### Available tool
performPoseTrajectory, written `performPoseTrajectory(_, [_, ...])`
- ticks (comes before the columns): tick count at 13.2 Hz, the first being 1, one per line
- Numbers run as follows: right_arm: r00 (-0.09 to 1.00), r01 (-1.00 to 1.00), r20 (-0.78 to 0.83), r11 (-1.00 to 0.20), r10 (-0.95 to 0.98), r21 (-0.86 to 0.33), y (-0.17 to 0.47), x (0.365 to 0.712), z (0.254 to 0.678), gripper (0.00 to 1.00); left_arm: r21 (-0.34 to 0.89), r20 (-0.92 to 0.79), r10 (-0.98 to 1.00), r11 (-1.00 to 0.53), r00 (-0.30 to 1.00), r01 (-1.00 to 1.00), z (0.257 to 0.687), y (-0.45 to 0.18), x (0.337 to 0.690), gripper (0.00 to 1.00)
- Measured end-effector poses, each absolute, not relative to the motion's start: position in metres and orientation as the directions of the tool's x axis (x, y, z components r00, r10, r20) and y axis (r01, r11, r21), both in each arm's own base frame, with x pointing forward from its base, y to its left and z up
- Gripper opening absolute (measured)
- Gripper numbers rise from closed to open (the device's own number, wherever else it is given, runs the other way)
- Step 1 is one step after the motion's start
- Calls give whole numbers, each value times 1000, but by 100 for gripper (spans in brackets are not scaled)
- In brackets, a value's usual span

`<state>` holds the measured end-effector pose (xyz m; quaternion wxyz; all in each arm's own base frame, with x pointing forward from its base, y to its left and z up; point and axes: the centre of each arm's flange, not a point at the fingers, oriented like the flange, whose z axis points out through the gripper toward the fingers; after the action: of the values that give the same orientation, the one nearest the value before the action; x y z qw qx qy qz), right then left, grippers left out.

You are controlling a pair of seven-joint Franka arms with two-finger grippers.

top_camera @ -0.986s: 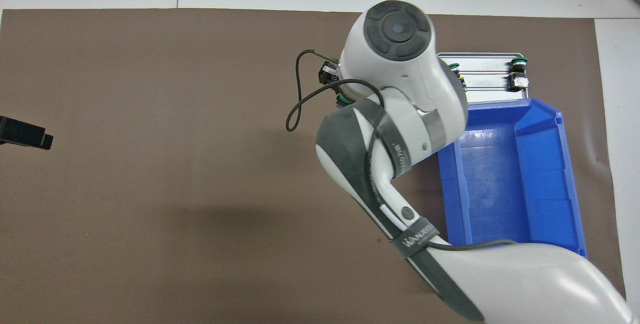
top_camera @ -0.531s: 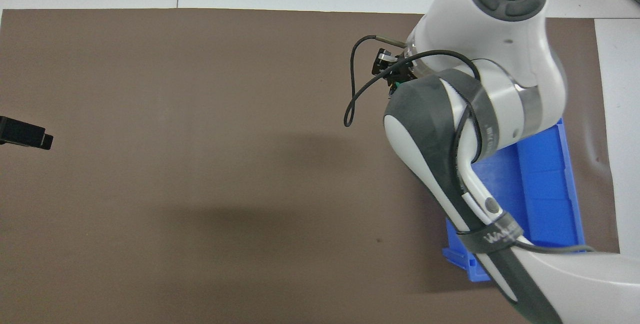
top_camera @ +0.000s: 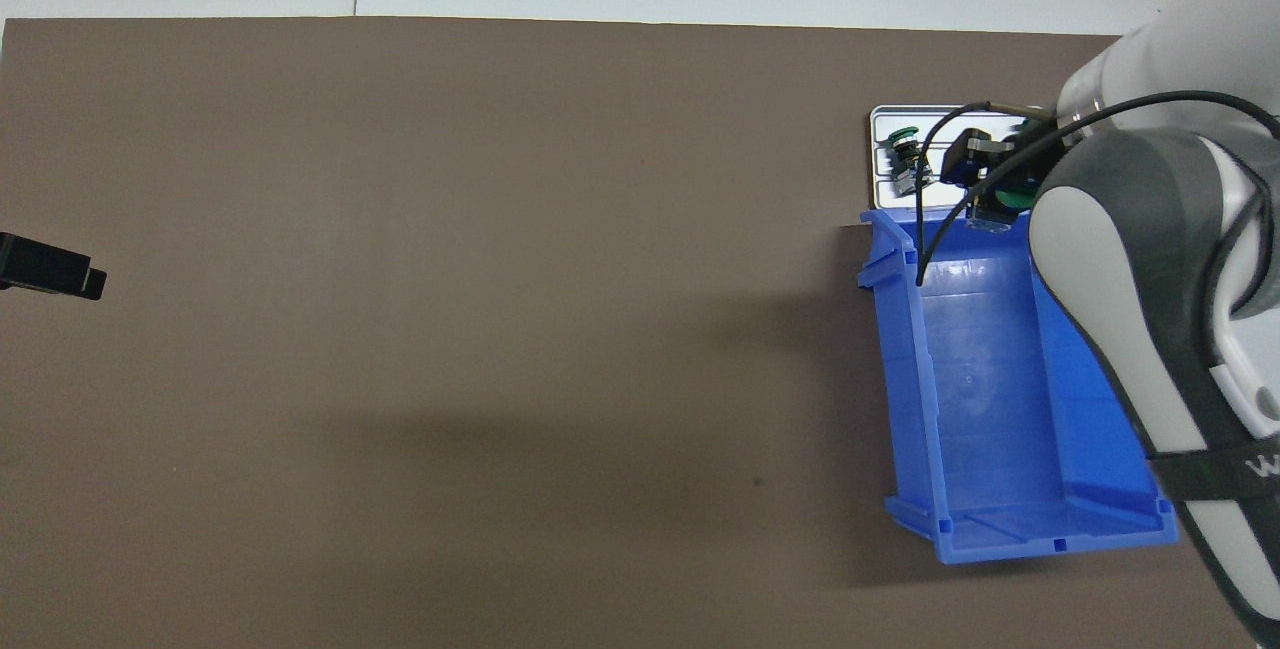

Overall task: Place and press button with both arms
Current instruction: 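Lift the button with the right gripper and carry it over the bin, then lower the button into the blue bin and open the right gripper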

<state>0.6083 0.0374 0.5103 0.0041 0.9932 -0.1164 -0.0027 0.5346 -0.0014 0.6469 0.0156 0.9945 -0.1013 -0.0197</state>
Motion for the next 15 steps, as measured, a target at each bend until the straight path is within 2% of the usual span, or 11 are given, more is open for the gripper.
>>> performPoseTrajectory(7, [984,-166,71,-986,-166,-6,-17,565,429,45,35,-36,-202,-979,979,-201,647,-1,535,100])
performPoseTrajectory(15, [974,-160,163,-987,-161,-19,-18,556,350,45,35,-36,-202,-979,979,-201,647,-1,535,100])
